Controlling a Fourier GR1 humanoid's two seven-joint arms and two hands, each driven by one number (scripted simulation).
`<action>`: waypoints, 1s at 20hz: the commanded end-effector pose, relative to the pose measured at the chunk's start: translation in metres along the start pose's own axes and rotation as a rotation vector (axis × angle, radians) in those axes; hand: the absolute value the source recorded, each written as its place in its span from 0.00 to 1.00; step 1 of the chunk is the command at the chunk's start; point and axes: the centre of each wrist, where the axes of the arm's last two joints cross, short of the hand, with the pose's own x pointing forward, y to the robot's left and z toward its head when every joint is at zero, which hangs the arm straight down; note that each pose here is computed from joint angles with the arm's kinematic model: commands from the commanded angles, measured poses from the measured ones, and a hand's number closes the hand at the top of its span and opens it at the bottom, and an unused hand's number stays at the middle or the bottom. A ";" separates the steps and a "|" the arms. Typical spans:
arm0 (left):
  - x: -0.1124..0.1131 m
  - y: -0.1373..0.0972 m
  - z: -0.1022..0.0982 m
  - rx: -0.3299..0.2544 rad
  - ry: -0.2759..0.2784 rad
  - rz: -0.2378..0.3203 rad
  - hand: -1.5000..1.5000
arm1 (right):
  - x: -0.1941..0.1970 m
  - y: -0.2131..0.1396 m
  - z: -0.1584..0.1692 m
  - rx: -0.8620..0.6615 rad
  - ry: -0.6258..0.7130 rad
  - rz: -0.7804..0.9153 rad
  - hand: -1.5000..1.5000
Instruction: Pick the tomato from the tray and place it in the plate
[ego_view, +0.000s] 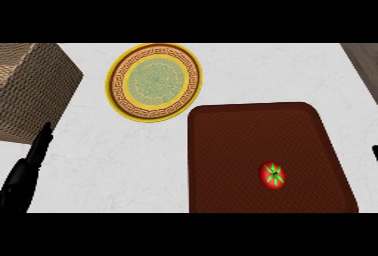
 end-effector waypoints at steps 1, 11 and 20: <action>0.000 0.002 -0.004 -0.015 0.003 -0.008 0.50 | 0.015 -0.027 0.007 0.136 0.122 0.206 0.00; 0.012 0.001 -0.014 -0.017 -0.017 -0.013 0.50 | 0.055 -0.031 -0.034 0.286 0.370 0.497 0.00; 0.011 -0.020 -0.021 -0.028 -0.016 -0.001 0.50 | 0.030 -0.016 -0.077 0.470 0.539 0.623 0.00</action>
